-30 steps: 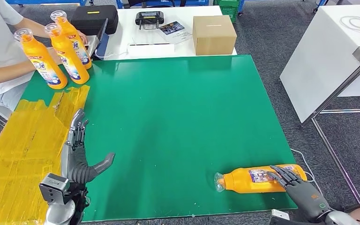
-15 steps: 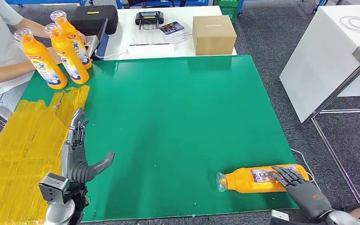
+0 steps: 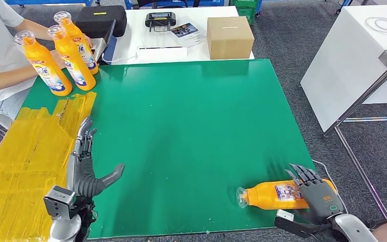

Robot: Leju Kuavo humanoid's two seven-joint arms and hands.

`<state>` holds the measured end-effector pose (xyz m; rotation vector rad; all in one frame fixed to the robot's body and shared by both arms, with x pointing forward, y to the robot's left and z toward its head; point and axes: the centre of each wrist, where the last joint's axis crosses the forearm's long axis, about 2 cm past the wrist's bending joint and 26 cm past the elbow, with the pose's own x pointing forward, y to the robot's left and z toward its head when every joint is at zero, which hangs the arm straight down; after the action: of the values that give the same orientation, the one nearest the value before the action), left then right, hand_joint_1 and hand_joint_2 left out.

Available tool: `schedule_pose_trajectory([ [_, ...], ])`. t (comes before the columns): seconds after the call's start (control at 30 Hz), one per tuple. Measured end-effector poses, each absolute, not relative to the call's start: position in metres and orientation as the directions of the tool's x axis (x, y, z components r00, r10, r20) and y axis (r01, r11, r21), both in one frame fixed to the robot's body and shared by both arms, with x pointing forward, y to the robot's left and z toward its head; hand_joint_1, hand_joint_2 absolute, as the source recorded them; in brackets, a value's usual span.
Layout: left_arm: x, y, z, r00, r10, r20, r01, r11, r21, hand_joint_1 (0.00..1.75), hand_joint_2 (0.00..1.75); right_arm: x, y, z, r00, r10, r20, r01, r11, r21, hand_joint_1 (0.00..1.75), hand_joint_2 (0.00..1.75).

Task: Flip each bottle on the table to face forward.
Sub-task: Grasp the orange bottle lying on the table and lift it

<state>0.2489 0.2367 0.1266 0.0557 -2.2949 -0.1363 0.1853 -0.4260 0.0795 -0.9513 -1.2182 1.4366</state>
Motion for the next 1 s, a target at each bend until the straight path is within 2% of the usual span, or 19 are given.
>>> schedule_pose_trajectory([
  [0.43, 0.248, 0.239, 0.126, -0.662, -0.090, 0.744, -0.005, 0.993, 0.116, 0.00, 1.75, 0.192, -0.420, 0.074, -0.179, 0.983, 0.039, -0.184, 0.006, -0.983, 0.00, 1.75],
  [0.57, 0.248, 0.239, 0.125, -0.661, -0.090, 0.745, -0.005, 0.993, 0.116, 0.00, 1.75, 0.195, -0.420, 0.072, -0.160, 0.987, 0.027, -0.192, -0.004, -0.981, 0.30, 1.75],
  [0.93, 0.248, 0.239, 0.125, -0.658, -0.090, 0.748, -0.005, 0.993, 0.115, 0.00, 1.75, 0.199, -0.426, 0.067, -0.117, 0.993, 0.018, -0.245, -0.012, -0.970, 0.30, 1.75],
  [1.0, 0.248, 0.239, 0.125, -0.658, -0.090, 0.748, -0.006, 0.993, 0.115, 0.00, 1.75, 0.200, -0.427, 0.067, -0.116, 0.993, 0.017, -0.246, -0.012, -0.969, 0.57, 1.75],
])
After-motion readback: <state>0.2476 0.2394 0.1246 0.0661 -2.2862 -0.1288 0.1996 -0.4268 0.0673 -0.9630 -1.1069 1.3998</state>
